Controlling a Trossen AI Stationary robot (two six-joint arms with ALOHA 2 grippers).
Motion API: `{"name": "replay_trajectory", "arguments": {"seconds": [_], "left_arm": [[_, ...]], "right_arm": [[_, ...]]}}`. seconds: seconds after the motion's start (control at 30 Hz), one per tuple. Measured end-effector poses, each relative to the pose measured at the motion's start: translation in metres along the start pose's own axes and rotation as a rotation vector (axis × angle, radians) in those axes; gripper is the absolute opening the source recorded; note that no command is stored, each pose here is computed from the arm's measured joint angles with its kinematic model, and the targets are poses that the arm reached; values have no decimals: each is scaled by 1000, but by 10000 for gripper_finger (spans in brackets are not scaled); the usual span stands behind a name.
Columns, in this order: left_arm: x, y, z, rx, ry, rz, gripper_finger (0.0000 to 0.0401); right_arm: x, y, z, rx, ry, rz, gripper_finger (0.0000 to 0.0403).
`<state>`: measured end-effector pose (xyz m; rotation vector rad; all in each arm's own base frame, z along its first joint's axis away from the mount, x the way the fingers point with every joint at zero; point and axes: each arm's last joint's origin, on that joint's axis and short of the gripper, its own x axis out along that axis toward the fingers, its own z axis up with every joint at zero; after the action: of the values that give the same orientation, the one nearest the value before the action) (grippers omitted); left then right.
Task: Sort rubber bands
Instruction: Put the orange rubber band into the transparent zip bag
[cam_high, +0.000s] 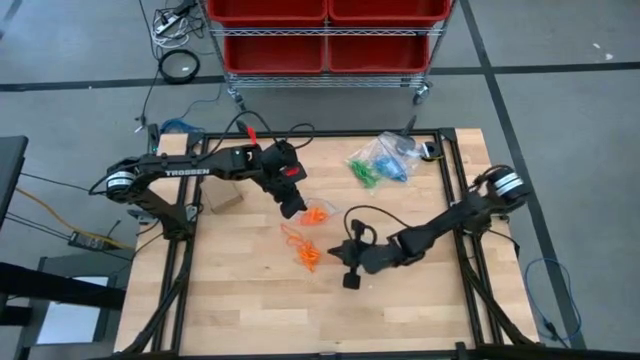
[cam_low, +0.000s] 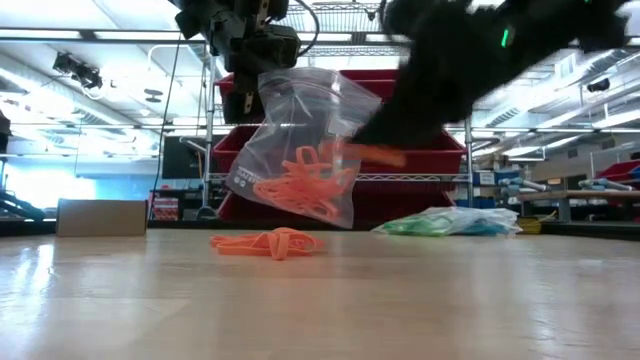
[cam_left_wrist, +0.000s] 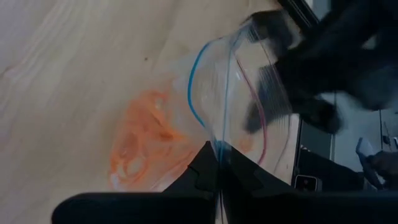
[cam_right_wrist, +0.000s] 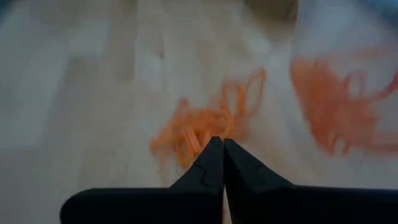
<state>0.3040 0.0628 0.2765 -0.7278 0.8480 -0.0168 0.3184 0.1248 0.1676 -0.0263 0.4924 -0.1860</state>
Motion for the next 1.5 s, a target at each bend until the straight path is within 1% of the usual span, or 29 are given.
{"name": "replay_trajectory", "arguments": {"seconds": [0.07, 0.23, 0.37, 0.53, 0.67, 0.8, 0.9, 1.0, 1.23, 1.33, 1.5], "left_arm": [[0, 0, 0, -1, 2, 1, 17], [0, 0, 0, -1, 2, 1, 17], [0, 0, 0, -1, 1, 1, 17], [0, 0, 0, -1, -1, 0, 17], [0, 0, 0, 1, -3, -1, 17], [0, 0, 0, 1, -3, -1, 17], [0, 0, 0, 0, -3, -1, 17], [0, 0, 0, 1, -4, -1, 17], [0, -1, 1, 5, -12, -5, 17], [0, -1, 1, 5, -12, -5, 17], [0, -1, 1, 5, -11, -5, 17]], "right_arm": [[-11, 0, 13, 0, -60, -10, 0], [-29, -8, 37, -36, -182, -77, 0], [-34, -20, 56, -59, -280, -126, 0], [-27, -36, 80, -110, -324, -201, 0], [-19, -51, 90, -162, -275, -237, 0], [-12, -64, 87, -184, -208, -265, 0], [-9, -69, 83, -161, -161, -232, 0], [-8, -70, 80, -158, -135, -225, 0], [-10, -65, 79, -155, -132, -207, 1], [-9, -65, 76, -152, -106, -210, 18], [-10, -63, 74, -121, -92, -202, 80]]}}
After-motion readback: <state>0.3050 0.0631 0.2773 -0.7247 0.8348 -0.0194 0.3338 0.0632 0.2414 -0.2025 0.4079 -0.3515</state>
